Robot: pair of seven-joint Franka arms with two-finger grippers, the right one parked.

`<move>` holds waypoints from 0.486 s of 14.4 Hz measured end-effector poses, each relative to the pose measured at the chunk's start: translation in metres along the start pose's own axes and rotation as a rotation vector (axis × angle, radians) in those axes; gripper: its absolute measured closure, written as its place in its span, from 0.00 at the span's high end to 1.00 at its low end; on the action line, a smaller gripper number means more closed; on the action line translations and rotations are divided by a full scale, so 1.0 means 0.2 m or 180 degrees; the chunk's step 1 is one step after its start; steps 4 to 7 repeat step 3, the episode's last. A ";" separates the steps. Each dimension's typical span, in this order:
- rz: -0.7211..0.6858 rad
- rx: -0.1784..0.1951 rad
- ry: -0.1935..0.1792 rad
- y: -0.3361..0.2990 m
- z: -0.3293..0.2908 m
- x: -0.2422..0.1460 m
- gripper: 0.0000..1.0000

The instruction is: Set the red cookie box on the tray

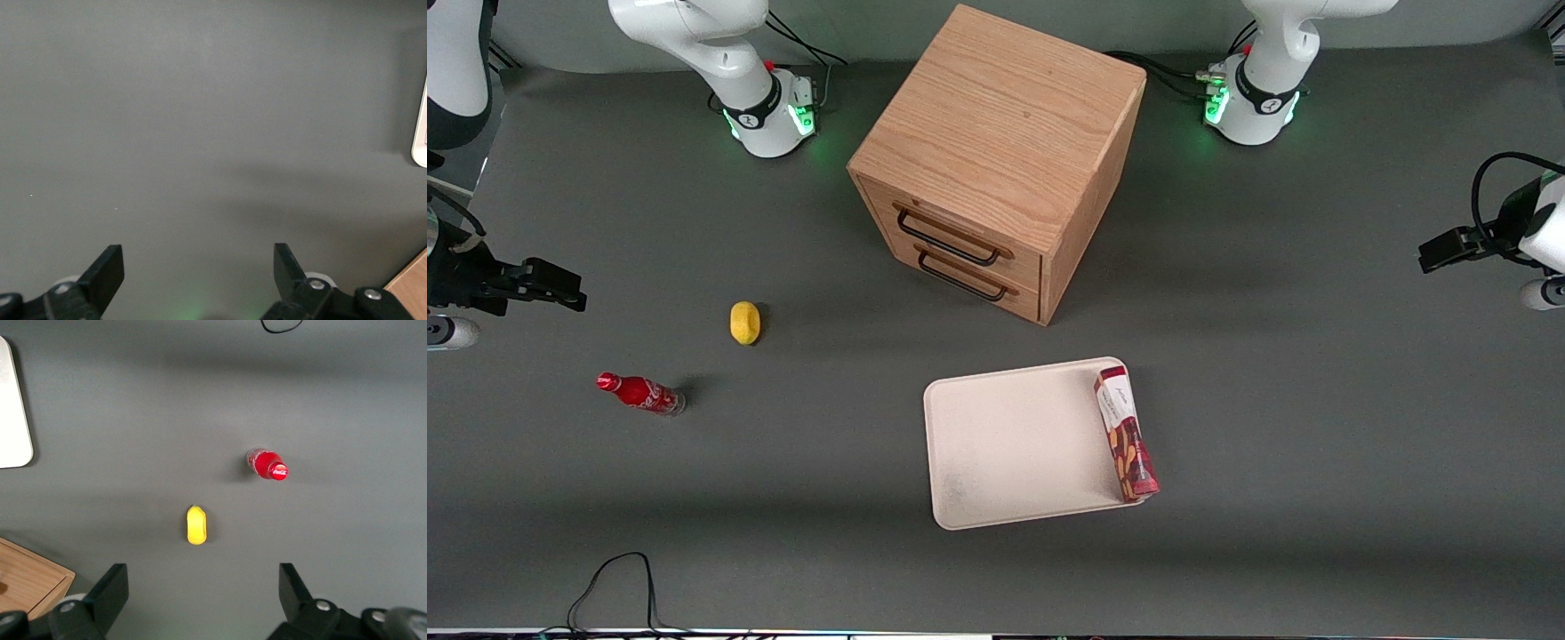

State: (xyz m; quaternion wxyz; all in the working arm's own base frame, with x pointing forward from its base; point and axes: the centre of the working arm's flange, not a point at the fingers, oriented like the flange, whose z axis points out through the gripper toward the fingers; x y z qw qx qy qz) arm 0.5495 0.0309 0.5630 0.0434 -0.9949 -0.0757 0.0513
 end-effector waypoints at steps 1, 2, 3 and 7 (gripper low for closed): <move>0.0007 0.0000 0.0000 0.00 0.00 0.00 1.00; 0.0013 0.0000 0.0001 0.01 0.00 0.00 1.00; 0.0019 -0.0002 0.0005 0.01 0.00 0.00 1.00; 0.0019 -0.0002 0.0005 0.01 0.00 0.00 1.00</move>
